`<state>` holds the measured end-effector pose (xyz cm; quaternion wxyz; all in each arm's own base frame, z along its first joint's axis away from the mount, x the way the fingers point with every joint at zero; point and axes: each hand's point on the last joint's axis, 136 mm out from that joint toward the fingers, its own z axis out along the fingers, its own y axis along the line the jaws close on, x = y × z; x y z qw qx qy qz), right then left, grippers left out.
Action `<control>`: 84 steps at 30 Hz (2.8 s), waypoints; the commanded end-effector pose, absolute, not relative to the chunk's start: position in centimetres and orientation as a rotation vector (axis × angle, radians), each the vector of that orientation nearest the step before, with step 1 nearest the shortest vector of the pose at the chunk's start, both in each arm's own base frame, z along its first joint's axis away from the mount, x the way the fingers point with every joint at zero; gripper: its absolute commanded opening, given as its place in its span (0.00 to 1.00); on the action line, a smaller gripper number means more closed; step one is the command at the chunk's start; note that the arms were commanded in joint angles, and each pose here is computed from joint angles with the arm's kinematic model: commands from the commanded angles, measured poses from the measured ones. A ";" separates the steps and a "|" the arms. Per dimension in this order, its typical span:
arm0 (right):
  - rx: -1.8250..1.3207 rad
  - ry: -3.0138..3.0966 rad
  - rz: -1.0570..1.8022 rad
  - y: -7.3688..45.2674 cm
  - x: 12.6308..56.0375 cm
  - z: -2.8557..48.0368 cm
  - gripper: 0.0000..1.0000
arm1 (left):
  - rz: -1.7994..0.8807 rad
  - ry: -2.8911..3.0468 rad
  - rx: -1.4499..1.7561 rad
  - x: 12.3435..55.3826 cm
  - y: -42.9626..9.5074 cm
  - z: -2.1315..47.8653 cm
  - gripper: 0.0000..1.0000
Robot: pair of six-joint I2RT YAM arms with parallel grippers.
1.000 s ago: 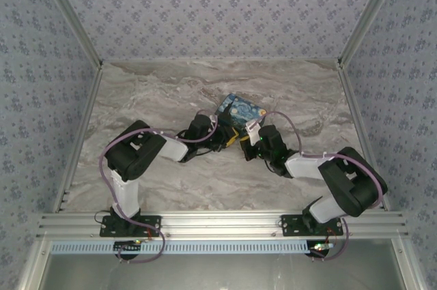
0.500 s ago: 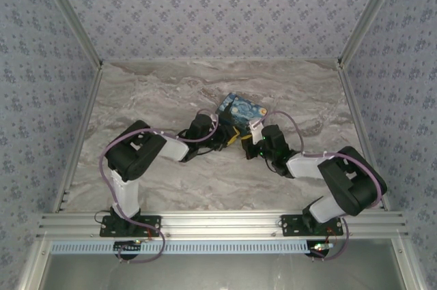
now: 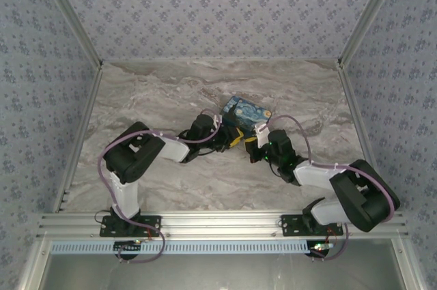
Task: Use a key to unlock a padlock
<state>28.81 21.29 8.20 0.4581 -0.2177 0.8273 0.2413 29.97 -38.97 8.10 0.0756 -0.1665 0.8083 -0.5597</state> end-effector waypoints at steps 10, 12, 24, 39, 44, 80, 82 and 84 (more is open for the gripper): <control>-0.515 1.884 0.666 22.6 31.6 12.7 0.00 | -1.807 2.427 -0.354 27.7 -41.5 10.6 0.20; -0.514 1.876 0.682 22.8 32.2 13.1 0.00 | -1.813 2.426 -0.347 27.7 -41.7 10.8 0.20; -0.427 1.938 0.766 22.6 32.6 12.5 0.00 | -1.813 2.427 -0.361 27.9 -41.9 10.4 0.20; -0.184 2.121 0.786 22.0 30.3 7.3 0.00 | -1.757 2.415 -0.477 29.3 -39.9 7.8 0.41; -0.114 2.138 0.838 22.2 30.4 6.7 0.00 | -1.710 2.381 -0.523 29.7 -37.8 7.9 0.55; 0.419 2.206 1.298 24.7 29.5 8.2 0.00 | -1.744 2.264 -0.674 31.2 -36.8 6.7 0.39; 0.432 2.203 1.311 24.8 29.5 8.4 0.00 | -1.745 2.266 -0.672 31.3 -37.0 6.7 0.37; 0.444 2.200 1.323 24.8 29.5 8.5 0.00 | -1.750 2.266 -0.668 31.3 -37.2 6.7 0.36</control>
